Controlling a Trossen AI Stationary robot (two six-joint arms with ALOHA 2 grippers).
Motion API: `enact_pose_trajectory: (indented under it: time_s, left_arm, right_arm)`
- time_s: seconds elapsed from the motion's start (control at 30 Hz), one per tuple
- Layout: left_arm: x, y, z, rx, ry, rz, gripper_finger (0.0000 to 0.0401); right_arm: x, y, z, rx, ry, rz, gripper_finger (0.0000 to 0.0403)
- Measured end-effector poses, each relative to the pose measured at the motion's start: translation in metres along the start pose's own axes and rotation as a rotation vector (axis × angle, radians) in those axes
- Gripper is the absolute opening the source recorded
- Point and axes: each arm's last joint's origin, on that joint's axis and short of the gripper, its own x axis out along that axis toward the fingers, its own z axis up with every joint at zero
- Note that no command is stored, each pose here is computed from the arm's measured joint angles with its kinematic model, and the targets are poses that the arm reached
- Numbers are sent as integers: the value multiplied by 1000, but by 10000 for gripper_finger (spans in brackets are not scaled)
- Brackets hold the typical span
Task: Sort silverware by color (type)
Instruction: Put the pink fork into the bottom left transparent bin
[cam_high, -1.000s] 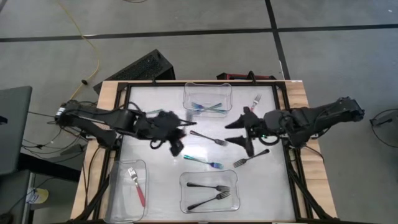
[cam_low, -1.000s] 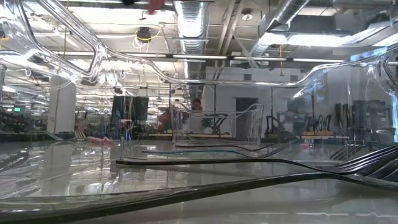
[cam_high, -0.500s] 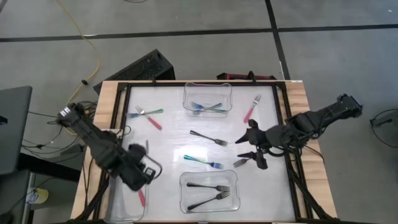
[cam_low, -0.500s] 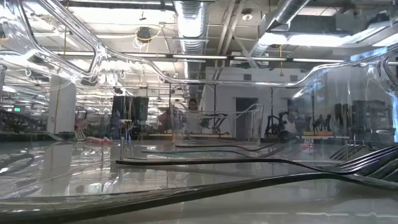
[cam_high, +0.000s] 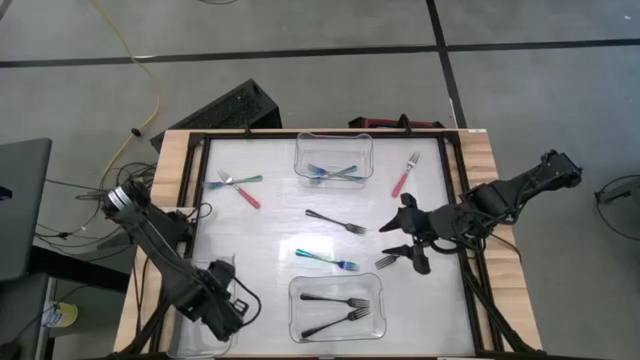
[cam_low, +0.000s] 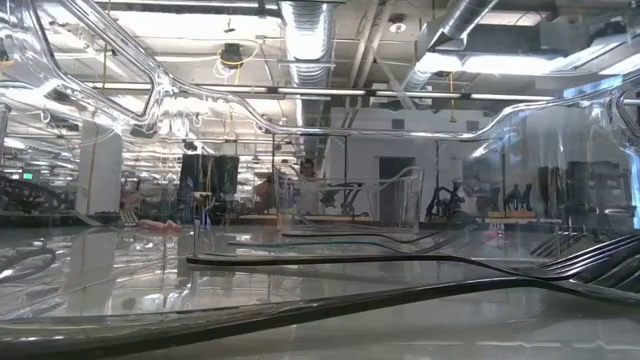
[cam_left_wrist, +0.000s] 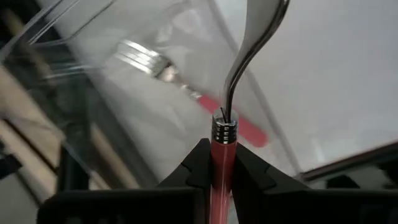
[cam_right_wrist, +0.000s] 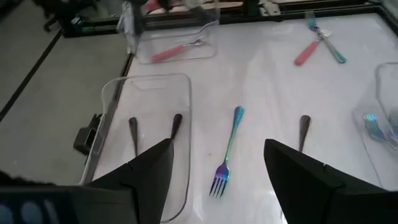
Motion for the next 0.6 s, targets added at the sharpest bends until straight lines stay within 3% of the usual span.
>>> enact_pose_trajectory:
  time_s: [0.23, 0.6]
  left_arm:
    - [14, 5, -19, -4, 106, 70, 18]
    - [25, 17, -46, 80, 111, 115, 18]
  right_arm:
    - [1, -4, 1, 91, -14, -39, 275]
    - [1, -3, 2, 183, -21, -41, 275]
